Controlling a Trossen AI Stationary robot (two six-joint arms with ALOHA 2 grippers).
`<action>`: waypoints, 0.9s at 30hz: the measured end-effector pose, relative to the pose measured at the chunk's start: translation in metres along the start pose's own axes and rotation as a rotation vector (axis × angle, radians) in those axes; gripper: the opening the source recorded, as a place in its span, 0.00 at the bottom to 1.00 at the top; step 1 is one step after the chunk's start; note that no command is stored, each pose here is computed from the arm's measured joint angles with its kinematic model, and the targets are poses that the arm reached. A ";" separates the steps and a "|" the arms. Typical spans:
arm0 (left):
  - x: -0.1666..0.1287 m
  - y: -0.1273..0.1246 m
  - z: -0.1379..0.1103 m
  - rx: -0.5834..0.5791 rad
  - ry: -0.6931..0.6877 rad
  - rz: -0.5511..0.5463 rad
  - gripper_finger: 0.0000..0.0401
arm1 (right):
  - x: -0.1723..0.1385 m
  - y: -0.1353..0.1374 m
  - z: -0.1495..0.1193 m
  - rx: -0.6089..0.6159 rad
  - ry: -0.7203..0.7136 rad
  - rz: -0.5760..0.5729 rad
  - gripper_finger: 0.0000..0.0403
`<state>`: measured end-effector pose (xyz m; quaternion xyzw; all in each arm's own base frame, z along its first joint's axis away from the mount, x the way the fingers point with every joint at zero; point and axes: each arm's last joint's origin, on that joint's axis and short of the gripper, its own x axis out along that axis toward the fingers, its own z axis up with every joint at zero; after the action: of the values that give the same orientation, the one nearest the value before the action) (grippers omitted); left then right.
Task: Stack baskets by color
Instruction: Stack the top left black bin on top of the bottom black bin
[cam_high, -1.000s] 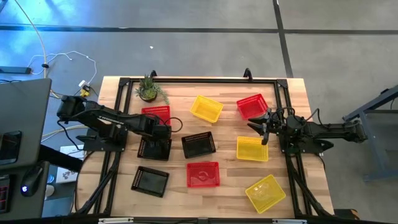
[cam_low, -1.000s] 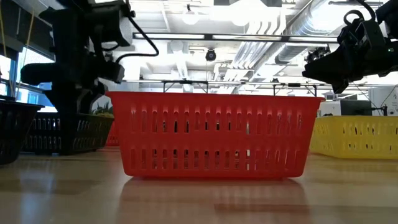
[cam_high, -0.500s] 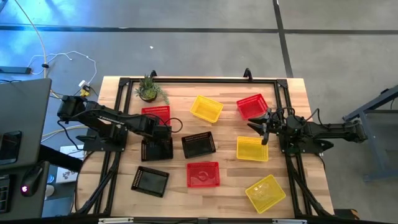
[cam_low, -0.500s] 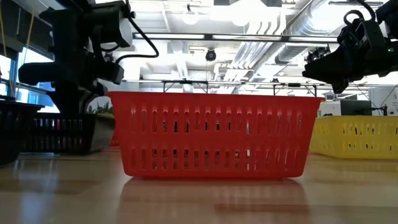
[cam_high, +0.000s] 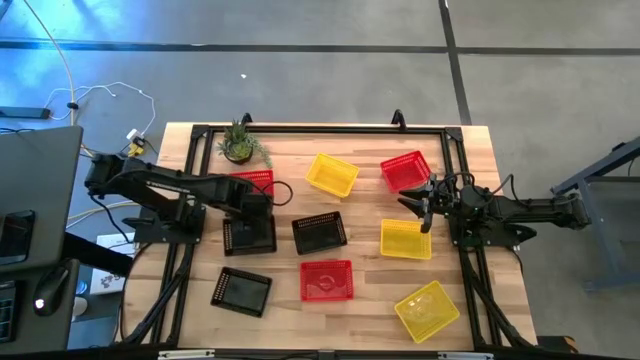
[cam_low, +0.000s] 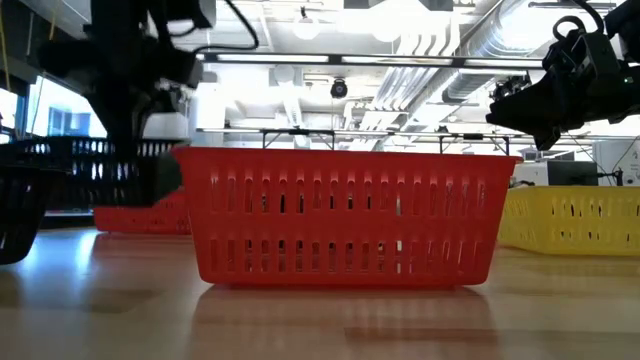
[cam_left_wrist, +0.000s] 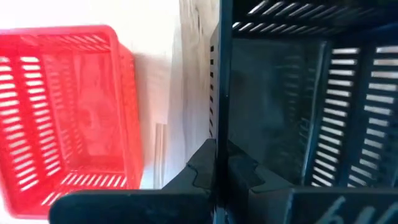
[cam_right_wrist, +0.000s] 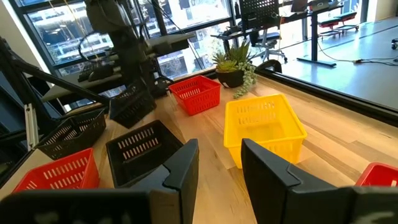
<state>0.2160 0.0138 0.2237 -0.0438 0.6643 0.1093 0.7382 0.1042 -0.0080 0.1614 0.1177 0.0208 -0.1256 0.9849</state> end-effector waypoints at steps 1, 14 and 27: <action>-0.006 0.001 0.000 0.004 0.000 0.000 0.00 | 0.000 0.000 0.000 0.000 0.000 0.000 0.27; -0.069 -0.024 -0.005 0.088 -0.061 -0.062 0.00 | 0.000 0.000 0.000 0.000 0.000 0.000 0.27; -0.085 -0.078 -0.020 0.142 -0.119 -0.167 0.00 | 0.000 0.000 0.000 0.000 0.000 0.000 0.27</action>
<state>0.2054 -0.0755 0.2994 -0.0400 0.6194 0.0023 0.7840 0.1042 -0.0080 0.1614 0.1177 0.0209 -0.1256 0.9849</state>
